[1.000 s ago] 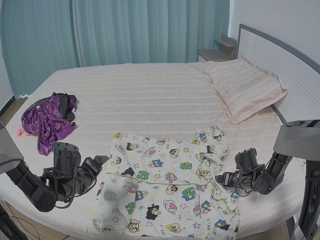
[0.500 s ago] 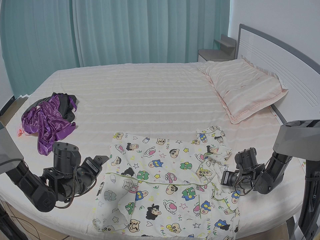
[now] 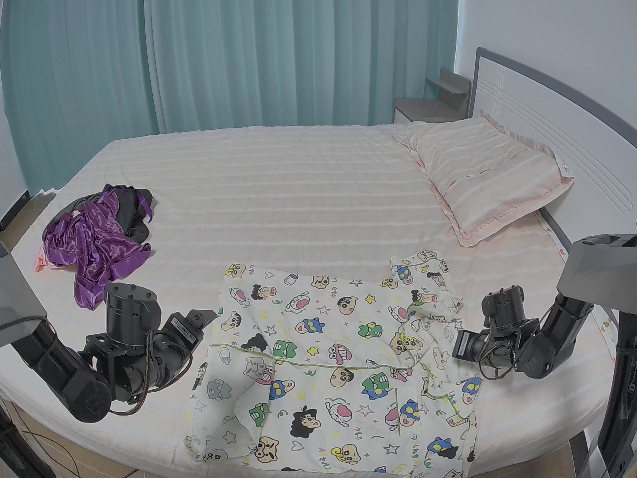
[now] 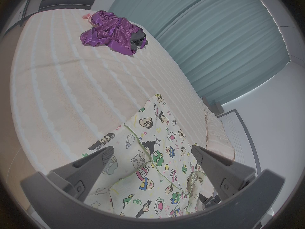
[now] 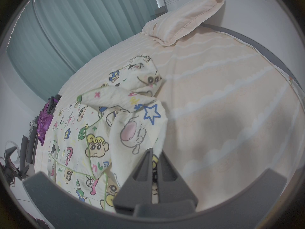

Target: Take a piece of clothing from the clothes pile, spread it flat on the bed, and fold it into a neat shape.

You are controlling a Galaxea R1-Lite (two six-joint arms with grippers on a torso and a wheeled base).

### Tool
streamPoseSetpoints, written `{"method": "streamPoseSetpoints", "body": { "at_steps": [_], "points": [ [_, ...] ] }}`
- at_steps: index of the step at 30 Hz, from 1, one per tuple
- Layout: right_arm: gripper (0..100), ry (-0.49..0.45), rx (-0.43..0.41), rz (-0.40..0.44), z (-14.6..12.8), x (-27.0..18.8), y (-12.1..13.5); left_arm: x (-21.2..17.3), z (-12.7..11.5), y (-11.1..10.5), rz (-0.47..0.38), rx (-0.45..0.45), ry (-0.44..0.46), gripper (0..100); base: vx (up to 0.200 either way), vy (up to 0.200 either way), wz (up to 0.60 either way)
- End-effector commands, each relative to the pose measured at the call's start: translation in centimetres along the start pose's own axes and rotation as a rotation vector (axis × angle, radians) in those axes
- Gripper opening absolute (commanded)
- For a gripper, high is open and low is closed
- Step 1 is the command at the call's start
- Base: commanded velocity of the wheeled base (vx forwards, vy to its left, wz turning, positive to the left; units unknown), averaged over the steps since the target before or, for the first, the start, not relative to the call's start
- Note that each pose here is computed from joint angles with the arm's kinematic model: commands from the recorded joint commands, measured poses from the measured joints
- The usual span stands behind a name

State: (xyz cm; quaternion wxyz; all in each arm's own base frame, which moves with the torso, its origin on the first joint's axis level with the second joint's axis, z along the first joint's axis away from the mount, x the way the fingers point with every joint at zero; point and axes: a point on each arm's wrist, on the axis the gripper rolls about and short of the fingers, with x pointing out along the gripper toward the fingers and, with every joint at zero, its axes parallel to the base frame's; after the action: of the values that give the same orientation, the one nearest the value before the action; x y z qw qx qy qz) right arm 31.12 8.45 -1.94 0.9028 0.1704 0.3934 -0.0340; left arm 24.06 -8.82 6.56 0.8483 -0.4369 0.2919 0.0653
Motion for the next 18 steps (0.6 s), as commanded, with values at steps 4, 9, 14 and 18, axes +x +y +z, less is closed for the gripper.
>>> {"method": "streamPoseSetpoints", "body": {
  "at_steps": [4, 9, 14, 18],
  "points": [
    [0, -0.053, 0.055, -0.048, 2.1, -0.7, -2.5, -0.1, 0.0, -0.1, -0.003, 0.0, -0.001, 100, 0.0, 0.0, 0.0],
    [0, -0.067, 0.077, -0.087, 2.9, -0.6, -4.4, 0.0, 0.0, 0.0, -0.002, 0.0, 0.0, 100, 0.0, 0.0, 0.0],
    [0, -0.077, 0.093, -0.12, 3.6, -0.5, -6.0, -0.1, 0.0, -0.1, -0.003, 0.001, -0.001, 100, 0.0, 0.0, 0.0],
    [0, -0.078, 0.108, -0.144, 3.8, -0.3, -7.1, -0.1, 0.0, -0.1, -0.003, 0.001, -0.001, 100, 0.0, 0.0, 0.0]
  ]
}}
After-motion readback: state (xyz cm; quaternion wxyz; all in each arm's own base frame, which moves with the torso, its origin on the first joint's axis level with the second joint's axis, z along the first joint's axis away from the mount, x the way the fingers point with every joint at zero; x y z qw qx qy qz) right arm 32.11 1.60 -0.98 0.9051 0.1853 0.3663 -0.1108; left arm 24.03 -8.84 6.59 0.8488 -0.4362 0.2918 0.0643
